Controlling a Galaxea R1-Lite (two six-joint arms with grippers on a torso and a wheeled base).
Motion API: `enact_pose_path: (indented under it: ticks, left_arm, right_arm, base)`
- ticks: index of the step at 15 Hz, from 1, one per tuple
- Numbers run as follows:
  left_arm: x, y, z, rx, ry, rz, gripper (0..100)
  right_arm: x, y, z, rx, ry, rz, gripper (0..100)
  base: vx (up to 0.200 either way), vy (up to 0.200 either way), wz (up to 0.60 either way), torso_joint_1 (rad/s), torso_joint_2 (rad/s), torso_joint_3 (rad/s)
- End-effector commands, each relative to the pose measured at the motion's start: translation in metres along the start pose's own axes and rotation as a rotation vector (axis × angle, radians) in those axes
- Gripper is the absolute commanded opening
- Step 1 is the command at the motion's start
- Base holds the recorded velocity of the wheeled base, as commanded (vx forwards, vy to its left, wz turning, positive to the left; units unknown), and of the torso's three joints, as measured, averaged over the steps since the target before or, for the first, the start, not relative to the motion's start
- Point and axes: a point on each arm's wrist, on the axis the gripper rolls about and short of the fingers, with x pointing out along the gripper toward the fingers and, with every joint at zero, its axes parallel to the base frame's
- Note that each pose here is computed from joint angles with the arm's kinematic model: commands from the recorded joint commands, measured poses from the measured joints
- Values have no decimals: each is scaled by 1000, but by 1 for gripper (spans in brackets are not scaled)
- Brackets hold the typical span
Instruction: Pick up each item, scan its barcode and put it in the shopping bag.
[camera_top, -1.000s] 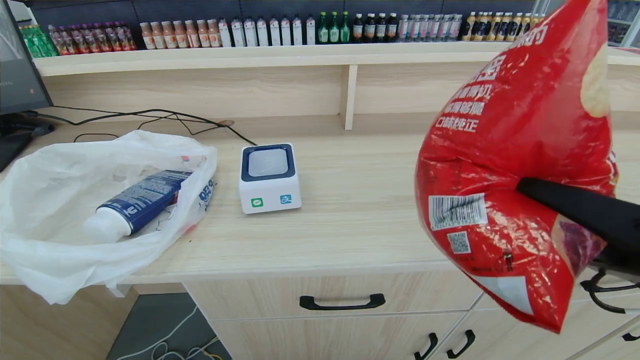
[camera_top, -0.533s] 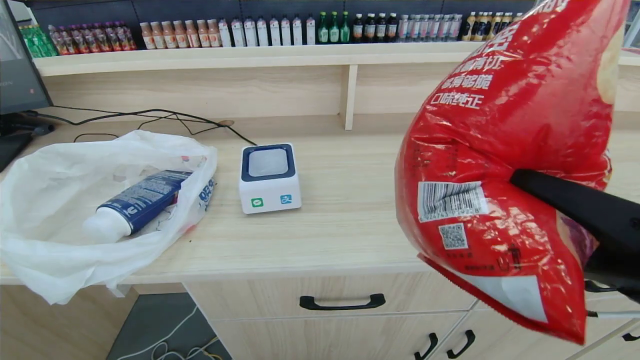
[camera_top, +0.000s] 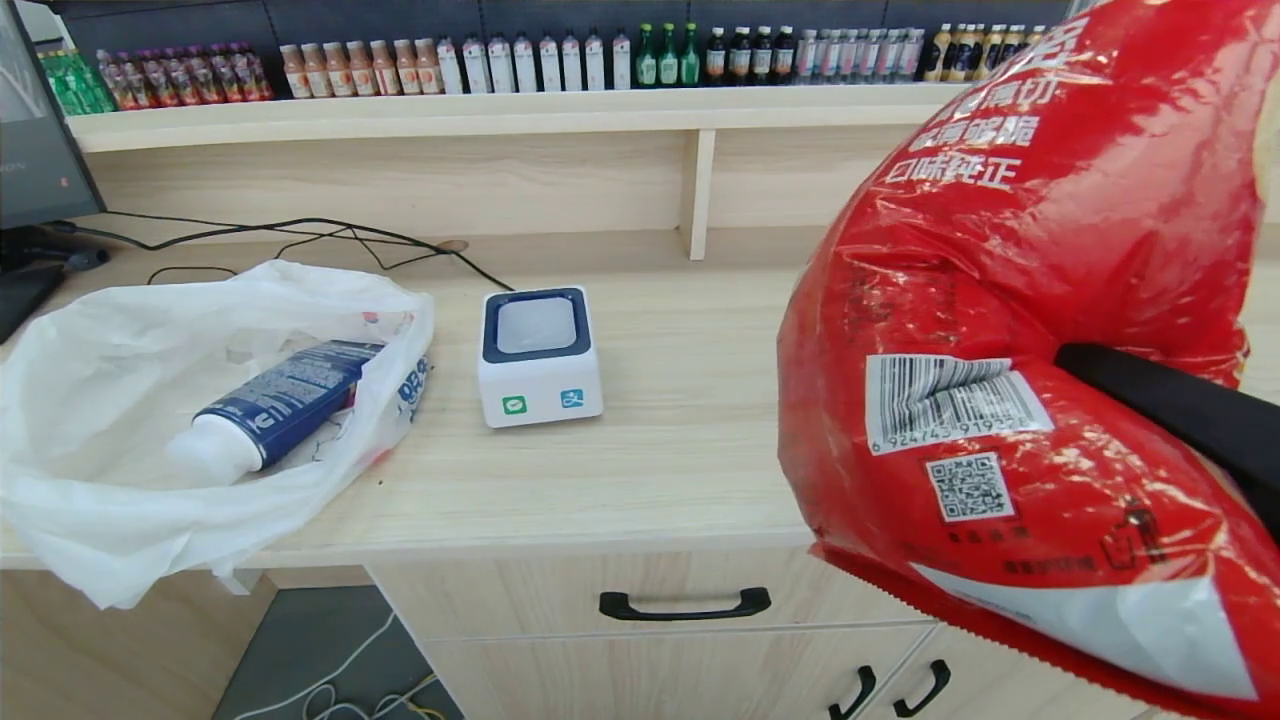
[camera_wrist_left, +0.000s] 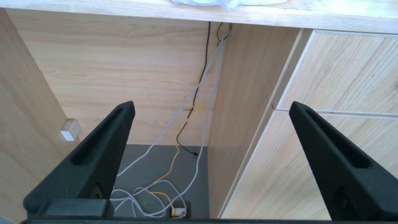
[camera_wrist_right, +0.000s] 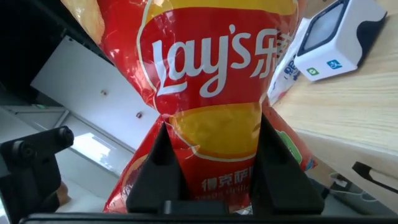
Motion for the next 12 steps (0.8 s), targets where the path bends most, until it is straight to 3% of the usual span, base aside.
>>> enact_pose_path:
  ticks: [1,12]
  left_arm:
    - [0,0,0,0,0,0,100]
    - [0,0,0,0,0,0,100]
  right_arm:
    - [2,-3,-1,7,7,-8,0]
    - [2,-5,-4,18,18,-14,0]
  base:
    - [0,0,0,0,0,0]
    - [0,0,0,0,0,0]
